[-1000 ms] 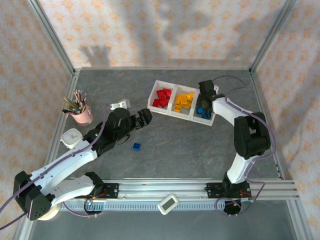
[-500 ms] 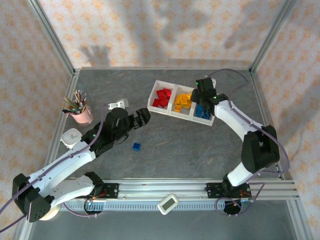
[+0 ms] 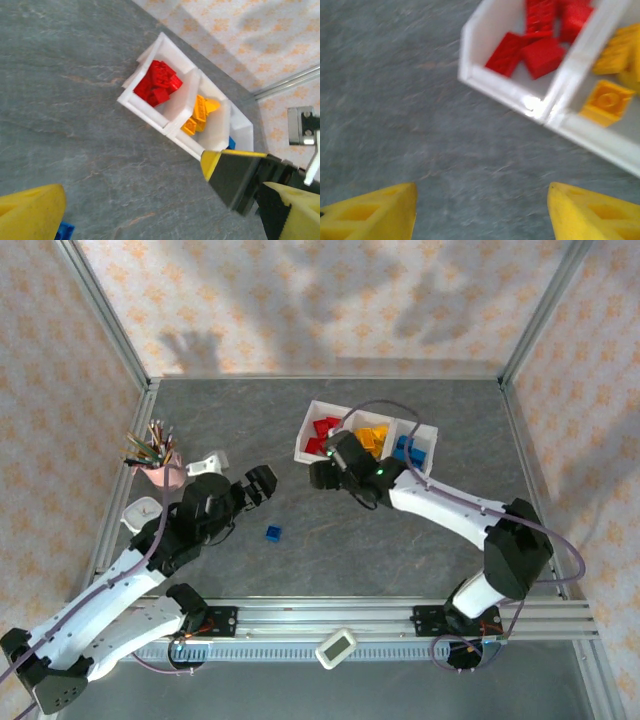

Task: Sort the legos into containers by color
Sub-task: Pick up the lego from the bottom-center of the table.

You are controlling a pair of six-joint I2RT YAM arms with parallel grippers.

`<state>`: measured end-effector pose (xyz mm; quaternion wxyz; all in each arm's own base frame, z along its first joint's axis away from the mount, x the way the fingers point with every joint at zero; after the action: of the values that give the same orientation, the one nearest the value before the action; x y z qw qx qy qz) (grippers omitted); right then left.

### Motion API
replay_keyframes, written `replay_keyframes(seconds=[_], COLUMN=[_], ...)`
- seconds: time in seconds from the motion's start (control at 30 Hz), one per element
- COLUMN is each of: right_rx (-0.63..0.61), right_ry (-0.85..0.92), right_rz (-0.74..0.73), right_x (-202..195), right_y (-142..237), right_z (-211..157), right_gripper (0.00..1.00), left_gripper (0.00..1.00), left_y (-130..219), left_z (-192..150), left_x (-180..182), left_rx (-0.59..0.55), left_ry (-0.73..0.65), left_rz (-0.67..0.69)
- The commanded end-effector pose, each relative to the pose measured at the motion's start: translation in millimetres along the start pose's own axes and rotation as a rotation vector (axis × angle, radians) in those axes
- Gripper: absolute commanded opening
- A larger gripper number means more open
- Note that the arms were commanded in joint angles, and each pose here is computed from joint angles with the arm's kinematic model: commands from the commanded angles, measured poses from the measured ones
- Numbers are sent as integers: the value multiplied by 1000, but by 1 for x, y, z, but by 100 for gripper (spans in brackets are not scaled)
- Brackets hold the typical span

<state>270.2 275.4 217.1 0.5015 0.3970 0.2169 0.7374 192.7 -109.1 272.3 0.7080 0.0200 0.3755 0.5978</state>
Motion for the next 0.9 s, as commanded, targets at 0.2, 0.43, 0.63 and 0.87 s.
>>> replay_keyframes(seconds=[0.2, 0.43, 0.63, 0.87], right_rx=[164, 220, 232, 235], right_ry=[171, 284, 357, 428], right_rz=[99, 96, 50, 4], right_x=[56, 81, 80, 82], right_y=[-31, -50, -72, -92], right_z=[-84, -124, -132, -135], right_gripper=[75, 81, 81, 78], left_gripper=[99, 99, 99, 99], left_y=[28, 39, 43, 43], left_z=[-21, -26, -27, -27], left_x=[45, 59, 63, 64], left_rx=[40, 21, 9, 1], left_ry=[54, 106, 120, 128], left_rz=[176, 212, 225, 232])
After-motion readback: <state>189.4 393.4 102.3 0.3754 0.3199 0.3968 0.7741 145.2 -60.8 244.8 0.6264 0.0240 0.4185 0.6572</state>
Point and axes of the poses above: each hand's point on the last joint's axis, 136 mm out from that joint toward the fingers, its own y axis back along the fingers, its own x axis along the line the jaws close on, z = x × y, the point moved 7 cm from there along y, back along the fingers, and after that the axes turned 12 degrees about -y, right-handed, at the moved point
